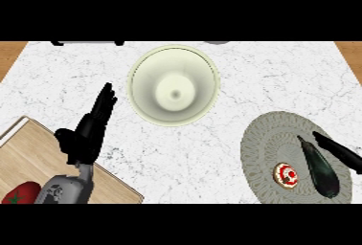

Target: Pick the cupcake from the placemat and place it in the bowl

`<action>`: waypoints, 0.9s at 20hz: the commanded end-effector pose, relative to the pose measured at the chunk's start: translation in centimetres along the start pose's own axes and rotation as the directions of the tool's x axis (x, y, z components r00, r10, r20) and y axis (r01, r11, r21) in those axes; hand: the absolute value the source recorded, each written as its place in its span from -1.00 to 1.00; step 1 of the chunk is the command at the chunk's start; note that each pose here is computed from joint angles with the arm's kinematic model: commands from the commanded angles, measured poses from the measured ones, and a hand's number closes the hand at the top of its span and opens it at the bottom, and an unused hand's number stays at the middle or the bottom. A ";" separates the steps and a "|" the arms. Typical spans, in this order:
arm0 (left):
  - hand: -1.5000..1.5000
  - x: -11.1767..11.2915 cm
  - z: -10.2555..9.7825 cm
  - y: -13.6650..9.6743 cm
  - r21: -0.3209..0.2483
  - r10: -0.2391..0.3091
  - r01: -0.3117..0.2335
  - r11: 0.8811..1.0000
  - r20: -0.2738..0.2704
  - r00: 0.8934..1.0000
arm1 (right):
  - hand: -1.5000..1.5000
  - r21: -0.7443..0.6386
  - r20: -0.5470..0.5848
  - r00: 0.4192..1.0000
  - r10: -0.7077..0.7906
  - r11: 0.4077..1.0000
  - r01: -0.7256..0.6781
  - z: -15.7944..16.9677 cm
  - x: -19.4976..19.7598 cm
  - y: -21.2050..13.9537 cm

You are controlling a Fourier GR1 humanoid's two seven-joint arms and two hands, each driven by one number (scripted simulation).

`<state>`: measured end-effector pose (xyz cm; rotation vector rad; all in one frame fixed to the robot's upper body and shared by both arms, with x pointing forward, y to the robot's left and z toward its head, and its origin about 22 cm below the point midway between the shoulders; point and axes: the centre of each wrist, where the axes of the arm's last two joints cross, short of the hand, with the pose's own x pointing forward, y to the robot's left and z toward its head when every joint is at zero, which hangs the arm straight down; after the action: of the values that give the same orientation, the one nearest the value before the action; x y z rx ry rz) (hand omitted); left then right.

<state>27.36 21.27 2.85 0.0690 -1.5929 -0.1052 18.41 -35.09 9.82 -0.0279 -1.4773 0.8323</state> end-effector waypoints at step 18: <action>0.00 -0.9 0.5 0.2 0.011 -0.007 0.007 1.000 -0.002 1.000 | -1.00 0.026 -0.027 0.988 -0.150 0.988 0.151 -3.2 -3.8 3.3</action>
<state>26.63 21.53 2.83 0.0697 -1.5949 -0.1061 19.22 -33.61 5.49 0.0817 -1.4198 0.7374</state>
